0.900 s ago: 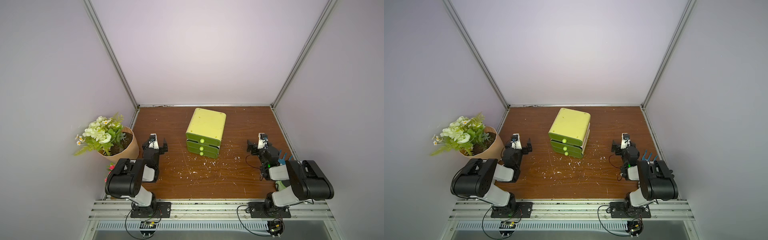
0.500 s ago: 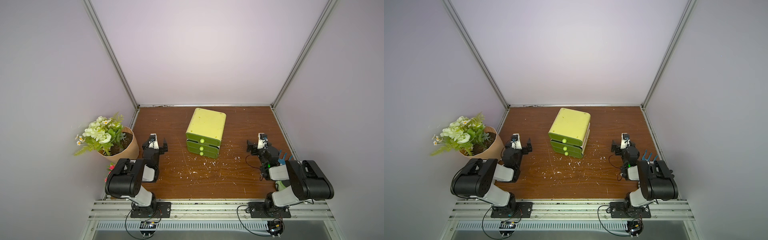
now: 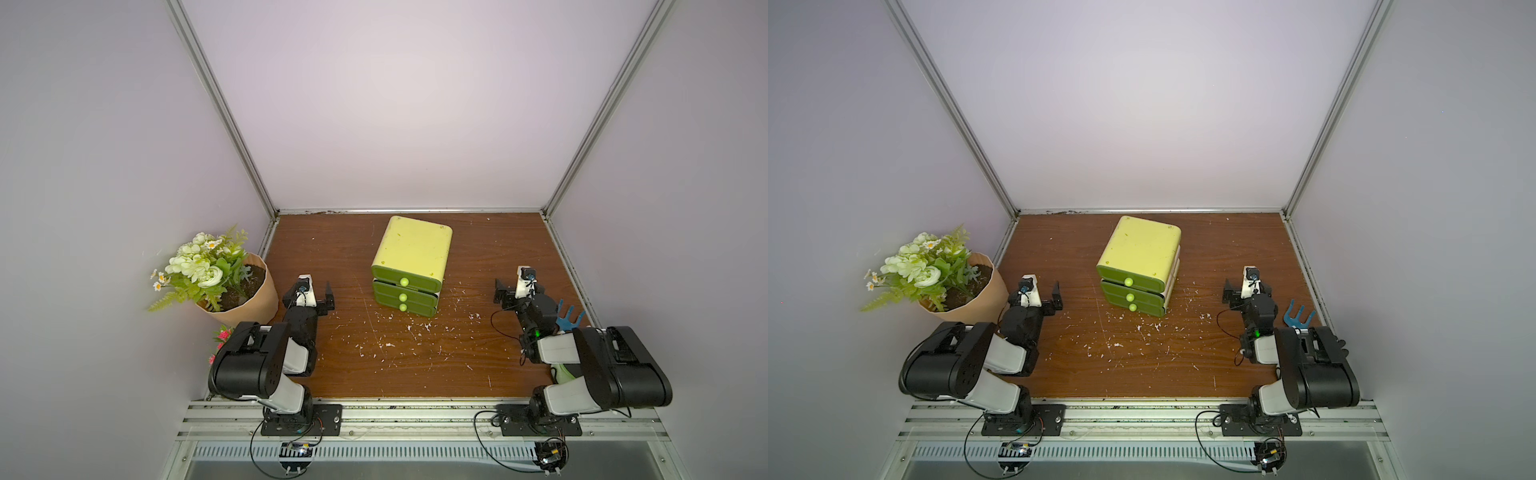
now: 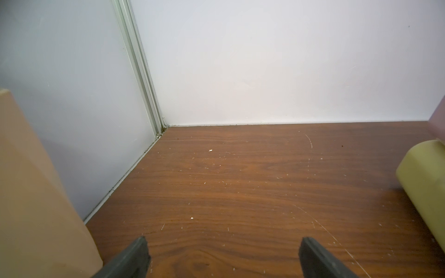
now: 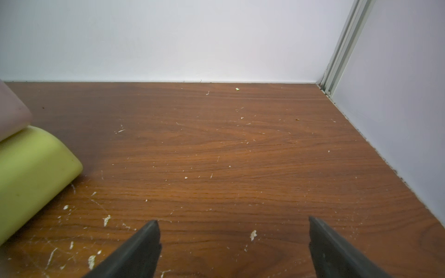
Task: Take the sponge out of the drawer
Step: Move the storage box to the center of the board.
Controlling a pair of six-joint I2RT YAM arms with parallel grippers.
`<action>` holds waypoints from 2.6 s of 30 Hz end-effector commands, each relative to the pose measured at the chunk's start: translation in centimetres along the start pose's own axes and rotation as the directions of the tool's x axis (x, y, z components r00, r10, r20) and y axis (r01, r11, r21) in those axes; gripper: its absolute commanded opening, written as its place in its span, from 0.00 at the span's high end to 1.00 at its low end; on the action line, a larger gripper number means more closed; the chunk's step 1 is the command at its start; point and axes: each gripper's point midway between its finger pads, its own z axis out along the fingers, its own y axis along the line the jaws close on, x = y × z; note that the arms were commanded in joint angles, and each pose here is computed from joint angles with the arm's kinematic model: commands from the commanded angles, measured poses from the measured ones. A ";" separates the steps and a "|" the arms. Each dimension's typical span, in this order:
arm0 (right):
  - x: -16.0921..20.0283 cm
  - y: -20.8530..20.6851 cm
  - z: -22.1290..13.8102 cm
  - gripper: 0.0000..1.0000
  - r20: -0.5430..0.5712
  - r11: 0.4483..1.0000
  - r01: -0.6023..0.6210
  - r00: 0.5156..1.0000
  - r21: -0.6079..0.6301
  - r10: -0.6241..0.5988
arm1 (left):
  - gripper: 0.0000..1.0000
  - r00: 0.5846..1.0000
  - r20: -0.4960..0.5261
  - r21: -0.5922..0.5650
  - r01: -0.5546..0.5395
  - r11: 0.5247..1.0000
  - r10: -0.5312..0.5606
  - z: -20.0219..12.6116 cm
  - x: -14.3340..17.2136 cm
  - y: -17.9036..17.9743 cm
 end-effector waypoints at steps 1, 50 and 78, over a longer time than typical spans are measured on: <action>-3.1 0.0 -0.6 0.01 0.077 1.000 0.025 0.997 0.019 -0.026 | 0.00 0.996 0.090 0.019 -0.023 1.000 0.021 -0.5 -2.8 -0.6; -12.1 23.0 -13.9 0.14 0.026 0.538 0.001 0.999 -0.843 0.040 | 0.20 0.995 -0.011 0.775 0.071 0.628 -0.099 -6.6 -12.0 -17.2; -13.1 23.0 -5.7 0.55 0.033 0.810 0.014 0.999 -0.587 0.007 | 0.22 0.986 -0.072 0.799 0.146 0.583 -0.148 -5.2 -9.6 -18.6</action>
